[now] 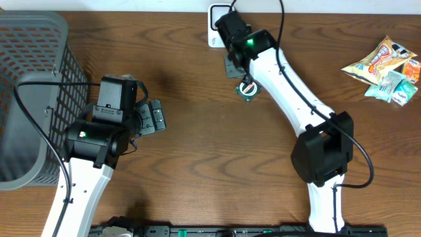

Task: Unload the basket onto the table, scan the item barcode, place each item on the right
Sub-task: 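Hold the green Zam-Buk tin under the white scanner with the right gripper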

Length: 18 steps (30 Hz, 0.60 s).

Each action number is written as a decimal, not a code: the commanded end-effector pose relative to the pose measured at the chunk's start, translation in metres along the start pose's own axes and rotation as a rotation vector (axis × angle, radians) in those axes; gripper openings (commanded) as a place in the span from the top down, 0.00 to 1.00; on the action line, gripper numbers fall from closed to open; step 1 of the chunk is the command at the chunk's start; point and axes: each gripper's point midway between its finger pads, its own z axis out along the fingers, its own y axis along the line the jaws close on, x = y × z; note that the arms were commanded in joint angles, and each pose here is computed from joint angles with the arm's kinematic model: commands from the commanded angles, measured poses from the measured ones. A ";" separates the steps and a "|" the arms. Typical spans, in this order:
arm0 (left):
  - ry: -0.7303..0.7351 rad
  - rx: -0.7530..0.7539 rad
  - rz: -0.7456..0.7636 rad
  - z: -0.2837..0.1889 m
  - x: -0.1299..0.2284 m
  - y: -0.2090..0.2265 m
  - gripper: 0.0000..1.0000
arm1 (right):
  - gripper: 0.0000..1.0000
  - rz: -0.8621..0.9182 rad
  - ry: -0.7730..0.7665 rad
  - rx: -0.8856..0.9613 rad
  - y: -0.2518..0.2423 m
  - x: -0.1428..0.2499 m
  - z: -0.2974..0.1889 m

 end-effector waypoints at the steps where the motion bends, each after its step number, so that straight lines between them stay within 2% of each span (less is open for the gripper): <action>1: -0.006 0.003 -0.011 -0.002 -0.003 -0.001 0.02 | 0.87 0.023 0.037 -0.205 0.029 0.000 0.010; 7: -0.006 0.004 -0.011 -0.002 -0.003 -0.001 0.02 | 0.99 0.029 -0.013 -0.228 0.043 -0.014 0.041; 13: -0.006 0.003 -0.011 -0.002 -0.003 -0.001 0.02 | 0.99 0.017 0.087 -0.164 0.041 0.014 0.096; 18: -0.006 0.004 -0.011 -0.002 -0.003 -0.001 0.02 | 0.99 -0.002 0.181 -0.079 0.025 0.040 0.110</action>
